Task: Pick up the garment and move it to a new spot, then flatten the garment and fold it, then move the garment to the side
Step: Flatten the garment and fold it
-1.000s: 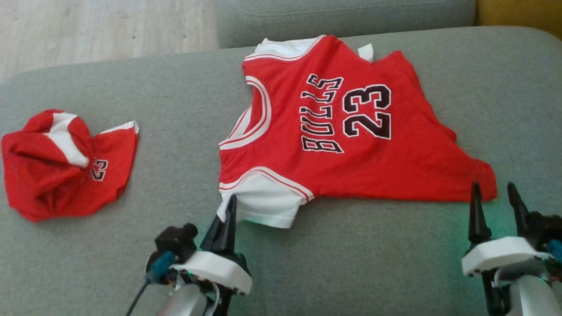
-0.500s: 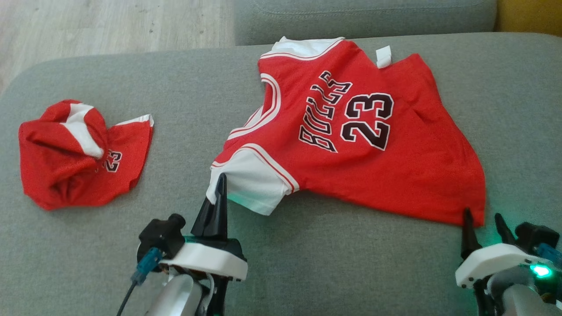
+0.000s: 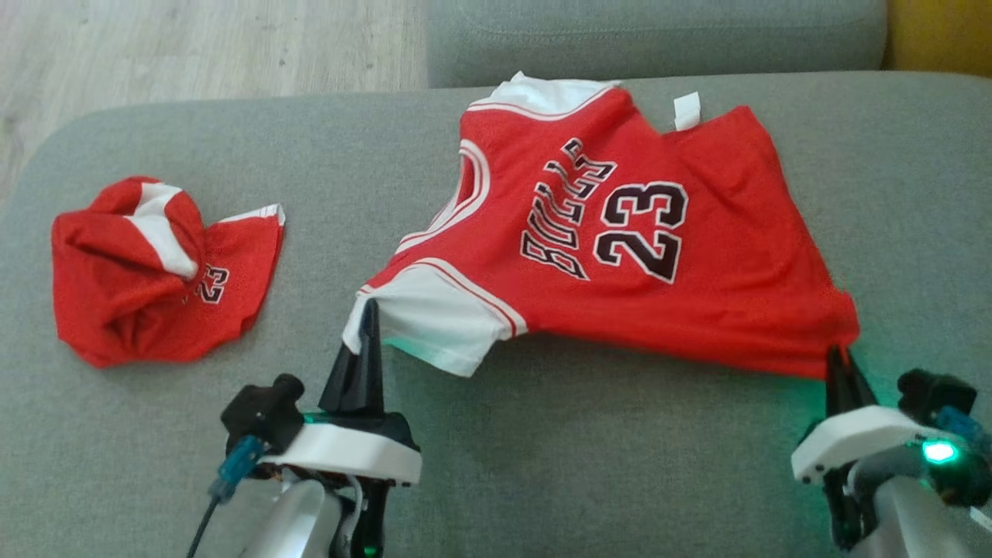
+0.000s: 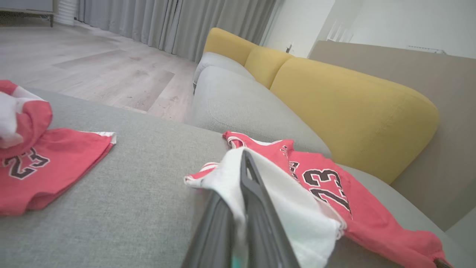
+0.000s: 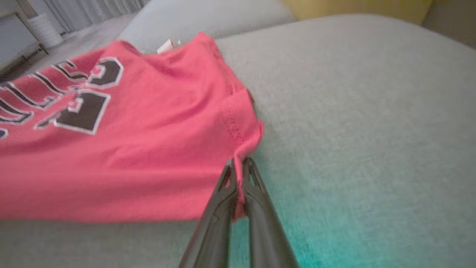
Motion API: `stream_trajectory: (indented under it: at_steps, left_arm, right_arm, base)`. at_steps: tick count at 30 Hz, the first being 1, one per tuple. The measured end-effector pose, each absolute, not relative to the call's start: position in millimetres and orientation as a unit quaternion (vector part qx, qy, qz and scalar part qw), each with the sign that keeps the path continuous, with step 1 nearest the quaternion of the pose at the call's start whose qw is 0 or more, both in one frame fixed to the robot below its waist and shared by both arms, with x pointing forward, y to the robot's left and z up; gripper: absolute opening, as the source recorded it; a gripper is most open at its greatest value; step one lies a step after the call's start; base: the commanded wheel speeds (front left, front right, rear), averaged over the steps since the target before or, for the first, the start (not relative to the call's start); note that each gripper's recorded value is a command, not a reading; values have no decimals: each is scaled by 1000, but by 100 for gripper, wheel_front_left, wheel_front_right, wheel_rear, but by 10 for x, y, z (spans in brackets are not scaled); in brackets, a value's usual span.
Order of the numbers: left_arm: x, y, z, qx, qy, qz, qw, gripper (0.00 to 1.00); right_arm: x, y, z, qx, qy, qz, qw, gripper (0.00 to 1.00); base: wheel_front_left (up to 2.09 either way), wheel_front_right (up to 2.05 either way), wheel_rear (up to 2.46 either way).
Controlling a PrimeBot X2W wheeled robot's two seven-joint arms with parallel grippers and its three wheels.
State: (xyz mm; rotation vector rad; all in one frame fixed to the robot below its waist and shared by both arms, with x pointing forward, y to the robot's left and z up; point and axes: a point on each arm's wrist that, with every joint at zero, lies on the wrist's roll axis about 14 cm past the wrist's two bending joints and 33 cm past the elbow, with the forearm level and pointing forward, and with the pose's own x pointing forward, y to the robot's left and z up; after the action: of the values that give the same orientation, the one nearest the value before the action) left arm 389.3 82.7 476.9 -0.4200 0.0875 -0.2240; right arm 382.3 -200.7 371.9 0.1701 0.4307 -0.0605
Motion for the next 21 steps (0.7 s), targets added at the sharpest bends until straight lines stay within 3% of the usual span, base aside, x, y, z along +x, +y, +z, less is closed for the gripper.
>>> stream_trajectory:
  at_steps: [10,14,21]
  left_arm:
    - [3834,1026,4962,-202,7,-90,975,0]
    - [3749,1096,5010,-208,-4,-83,975,0]
    - [3552,1048,5045,-213,-12,-96,972,0]
  right_arm:
    - [4178,-1943,4641,70,57,-5,996,0]
    - [4135,-1932,4872,65,21,1,998,0]
    - [3845,-1971,4942,53,27,3,998,0]
  base:
    - [0,0,0]
    - [0,0,0]
    - [0,0,0]
